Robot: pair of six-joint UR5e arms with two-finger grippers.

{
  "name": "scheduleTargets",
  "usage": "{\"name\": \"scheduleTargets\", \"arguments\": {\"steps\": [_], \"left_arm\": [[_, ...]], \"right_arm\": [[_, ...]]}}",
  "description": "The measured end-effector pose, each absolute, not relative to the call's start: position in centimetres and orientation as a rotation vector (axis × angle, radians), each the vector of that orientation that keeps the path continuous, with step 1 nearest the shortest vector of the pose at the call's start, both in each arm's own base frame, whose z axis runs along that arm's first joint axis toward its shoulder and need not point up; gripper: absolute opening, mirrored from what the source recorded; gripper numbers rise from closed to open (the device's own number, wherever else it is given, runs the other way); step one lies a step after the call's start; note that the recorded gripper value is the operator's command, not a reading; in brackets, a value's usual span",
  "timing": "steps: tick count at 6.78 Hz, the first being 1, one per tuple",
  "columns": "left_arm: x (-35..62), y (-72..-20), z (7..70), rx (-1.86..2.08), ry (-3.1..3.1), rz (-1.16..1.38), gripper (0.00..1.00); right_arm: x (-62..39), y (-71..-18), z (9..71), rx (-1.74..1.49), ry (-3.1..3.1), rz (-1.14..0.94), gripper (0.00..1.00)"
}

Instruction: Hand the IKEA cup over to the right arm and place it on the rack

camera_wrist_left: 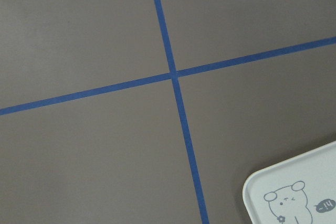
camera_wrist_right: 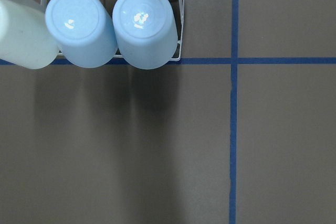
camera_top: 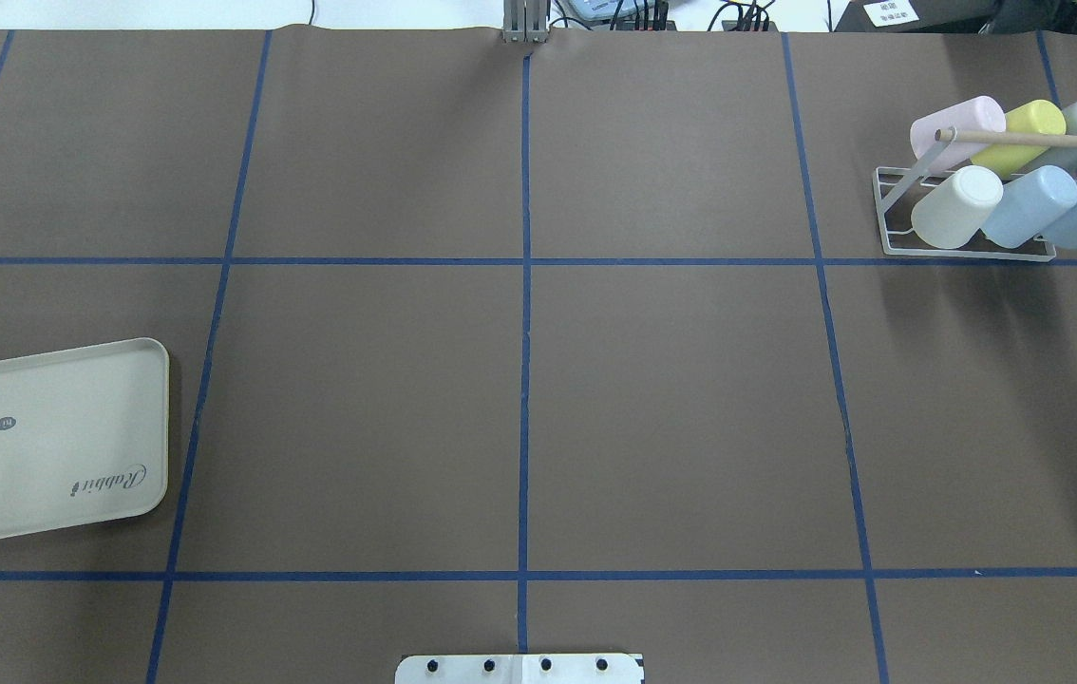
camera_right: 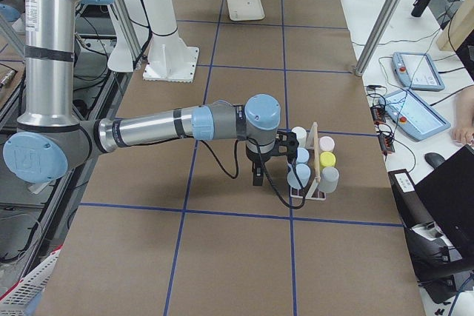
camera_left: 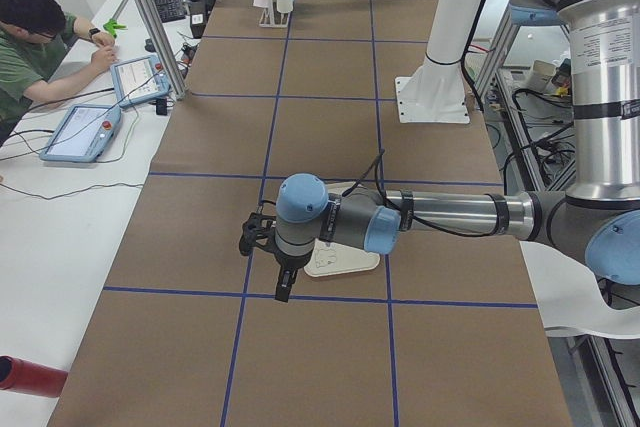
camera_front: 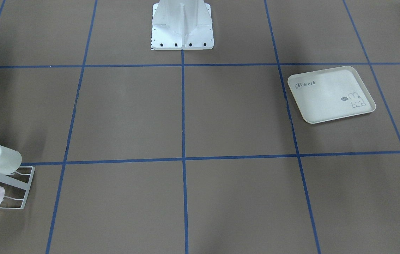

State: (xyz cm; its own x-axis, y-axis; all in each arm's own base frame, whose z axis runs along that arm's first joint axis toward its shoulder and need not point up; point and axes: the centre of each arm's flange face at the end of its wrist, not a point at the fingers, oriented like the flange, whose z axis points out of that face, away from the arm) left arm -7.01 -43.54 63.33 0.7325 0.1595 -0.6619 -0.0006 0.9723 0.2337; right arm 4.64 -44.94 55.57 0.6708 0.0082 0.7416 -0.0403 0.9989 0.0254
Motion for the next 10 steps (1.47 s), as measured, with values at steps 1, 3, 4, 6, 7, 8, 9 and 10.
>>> {"name": "scheduleTargets", "arguments": {"steps": [1,3,4,6,7,8,9,10], "left_arm": [[-7.5,-43.2,64.9,0.224,0.739,0.076,1.0],[-7.9,-42.8,67.2,0.203,0.717,0.061,1.0],[-7.8,-42.9,66.9,0.203,0.714,0.058,1.0],[-6.9,-43.5,64.3,0.187,0.718,0.044,1.0],[-6.3,-43.5,62.6,0.175,0.72,0.035,1.0],[-6.0,-43.5,61.9,0.166,0.721,0.025,1.0],[-5.9,-43.2,61.9,0.154,0.718,0.016,1.0],[-6.0,-42.6,62.5,0.142,0.703,0.009,1.0]], "right_arm": [[5.5,-44.9,55.0,0.061,-0.814,0.035,1.0],[6.3,-45.0,56.3,0.059,-0.749,0.04,1.0],[6.3,-44.8,57.6,0.034,-0.748,0.049,1.0],[6.3,-44.7,58.5,0.015,-0.755,0.056,1.0],[6.2,-44.7,58.6,0.011,-0.769,0.058,1.0],[6.0,-44.7,58.5,0.009,-0.79,0.058,1.0],[5.9,-44.7,58.4,0.009,-0.803,0.057,1.0],[5.9,-44.7,58.4,0.009,-0.809,0.057,1.0]]}}
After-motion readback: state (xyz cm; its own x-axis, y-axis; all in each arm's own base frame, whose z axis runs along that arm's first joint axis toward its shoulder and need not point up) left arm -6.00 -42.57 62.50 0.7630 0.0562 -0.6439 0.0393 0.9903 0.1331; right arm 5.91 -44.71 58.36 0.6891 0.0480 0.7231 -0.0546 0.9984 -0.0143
